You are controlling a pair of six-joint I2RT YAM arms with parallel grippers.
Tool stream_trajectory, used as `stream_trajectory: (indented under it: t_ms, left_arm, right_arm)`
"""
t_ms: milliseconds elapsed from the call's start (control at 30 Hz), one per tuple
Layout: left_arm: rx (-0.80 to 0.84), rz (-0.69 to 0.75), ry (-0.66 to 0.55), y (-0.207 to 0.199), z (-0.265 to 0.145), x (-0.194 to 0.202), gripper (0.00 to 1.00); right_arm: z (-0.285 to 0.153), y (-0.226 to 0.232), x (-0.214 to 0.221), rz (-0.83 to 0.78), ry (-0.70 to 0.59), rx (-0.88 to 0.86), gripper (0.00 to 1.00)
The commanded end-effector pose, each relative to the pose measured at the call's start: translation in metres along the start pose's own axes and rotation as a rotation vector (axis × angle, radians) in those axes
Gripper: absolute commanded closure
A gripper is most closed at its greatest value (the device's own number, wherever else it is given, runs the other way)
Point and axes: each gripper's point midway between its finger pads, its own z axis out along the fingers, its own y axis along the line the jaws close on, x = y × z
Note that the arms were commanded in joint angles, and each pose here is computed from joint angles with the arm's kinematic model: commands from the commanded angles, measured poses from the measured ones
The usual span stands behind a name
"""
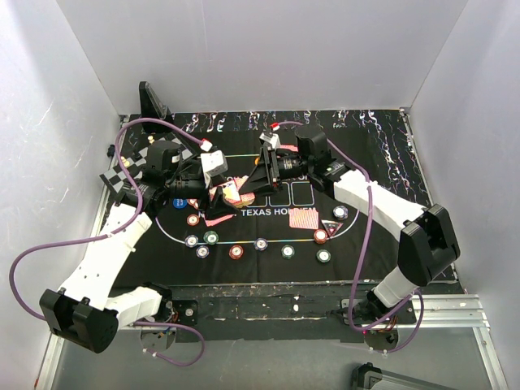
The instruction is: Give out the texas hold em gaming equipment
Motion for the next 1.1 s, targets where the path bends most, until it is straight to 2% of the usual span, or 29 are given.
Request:
stream_trajectory:
  t_ms: [0,133,467,533,667,833,1067]
  left_arm:
    - [-0.01,0.074,-0.06,-0.002,-0.008,-0.027,1.0]
    - [-0.009,0.074,-0.066,-0.002,-0.009,-0.029,1.0]
    - [-0.011,0.072,-0.071,-0.004,-0.01,-0.03,1.0]
    - [-0.01,0.071,-0.07,-0.004,-0.01,-0.029,1.0]
    - [-0.01,0.071,-0.07,-0.004,-0.01,-0.028,1.0]
    - [-0.013,0.069,-0.069,-0.004,-0.01,-0.027,1.0]
    - [-0.014,0.067,-0.067,-0.007,-0.011,-0.025,1.0]
  right_arm:
    - [-0.012,0.007,0.0,-0.006,-0.012,-0.057,0.6]
    - [-0.021,0.001,-0.001,0.006,-0.031,-0.053,0.65]
    - [-0.038,0.004,-0.007,-0.006,-0.073,-0.043,0.67]
    - [-0.042,0.004,-0.008,-0.007,-0.083,-0.036,0.71]
    - [-0.052,0.003,-0.01,-0.015,-0.107,-0.017,0.85]
    - [-0.063,0.006,-0.014,-0.037,-0.132,0.008,0.99]
    - [-0.088,0.013,-0.034,-0.107,-0.208,0.101,0.99]
